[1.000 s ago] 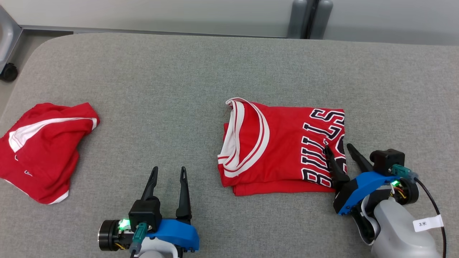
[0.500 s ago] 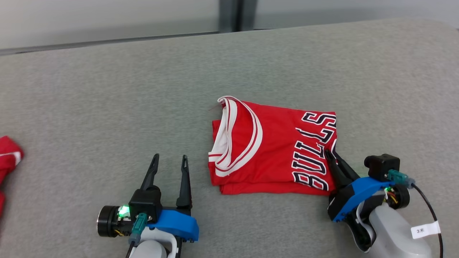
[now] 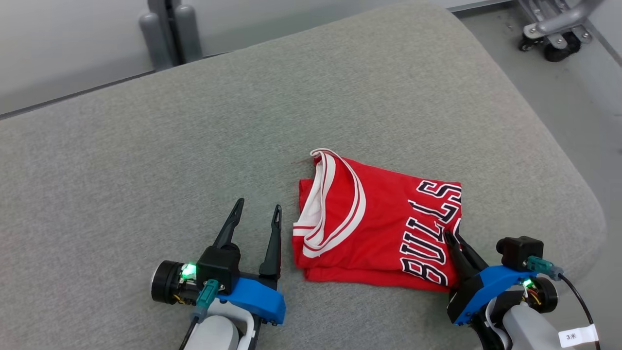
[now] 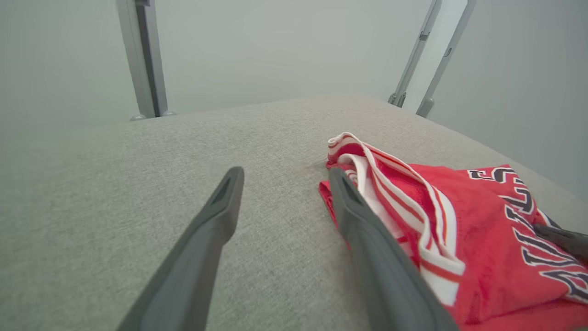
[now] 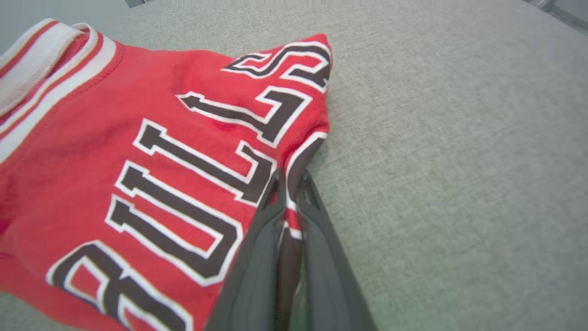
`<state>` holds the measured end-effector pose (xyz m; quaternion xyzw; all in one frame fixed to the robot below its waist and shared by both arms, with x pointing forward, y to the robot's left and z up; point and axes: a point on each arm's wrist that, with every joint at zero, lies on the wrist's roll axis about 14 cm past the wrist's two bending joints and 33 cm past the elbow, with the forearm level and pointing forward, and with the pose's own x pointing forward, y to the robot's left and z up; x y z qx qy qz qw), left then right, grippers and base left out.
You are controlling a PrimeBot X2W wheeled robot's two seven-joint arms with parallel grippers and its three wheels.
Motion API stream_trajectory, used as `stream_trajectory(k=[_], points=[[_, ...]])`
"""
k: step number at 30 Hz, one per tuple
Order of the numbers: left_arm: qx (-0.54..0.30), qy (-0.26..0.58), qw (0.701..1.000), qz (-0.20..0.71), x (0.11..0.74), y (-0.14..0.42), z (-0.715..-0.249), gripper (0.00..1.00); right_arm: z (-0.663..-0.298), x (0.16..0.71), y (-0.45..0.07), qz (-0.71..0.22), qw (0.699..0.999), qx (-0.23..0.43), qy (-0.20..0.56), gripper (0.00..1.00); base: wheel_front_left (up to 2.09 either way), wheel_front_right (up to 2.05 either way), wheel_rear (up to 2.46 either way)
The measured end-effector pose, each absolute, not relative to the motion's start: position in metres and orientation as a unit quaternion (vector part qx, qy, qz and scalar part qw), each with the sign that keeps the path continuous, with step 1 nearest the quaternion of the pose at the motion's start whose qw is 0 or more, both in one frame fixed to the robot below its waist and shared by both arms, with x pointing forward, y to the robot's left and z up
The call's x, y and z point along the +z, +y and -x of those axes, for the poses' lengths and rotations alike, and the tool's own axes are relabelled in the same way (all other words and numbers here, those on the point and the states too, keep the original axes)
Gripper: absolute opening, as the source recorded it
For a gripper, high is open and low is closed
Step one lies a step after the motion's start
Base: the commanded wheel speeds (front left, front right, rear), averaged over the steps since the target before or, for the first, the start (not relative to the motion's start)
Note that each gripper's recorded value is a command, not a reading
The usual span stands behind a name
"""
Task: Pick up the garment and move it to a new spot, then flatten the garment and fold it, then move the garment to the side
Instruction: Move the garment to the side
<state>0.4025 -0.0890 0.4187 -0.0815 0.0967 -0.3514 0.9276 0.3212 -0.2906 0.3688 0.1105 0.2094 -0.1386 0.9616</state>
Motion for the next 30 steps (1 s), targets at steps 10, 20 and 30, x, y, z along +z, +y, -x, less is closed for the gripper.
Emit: stream_trajectory(k=[10, 20, 30], points=[[-0.385, 0.102, 0.914, 0.078, 0.415, -0.108, -0.393, 1.00, -0.319, 0.387, -0.309, -0.109, 0.964, -0.163, 0.180, 0.00, 0.00, 0.00, 0.00], [-0.345, 0.103, 0.930, 0.069, 0.406, -0.082, -0.410, 1.00, -0.396, 0.453, -0.358, 0.012, 0.984, -0.125, 0.123, 0.00, 0.00, 0.00, 0.00], [-0.306, 0.109, 0.944, 0.063, 0.393, -0.051, -0.422, 1.00, -0.459, 0.485, -0.405, 0.092, 0.979, -0.138, 0.118, 0.00, 0.00, 0.00, 0.00]])
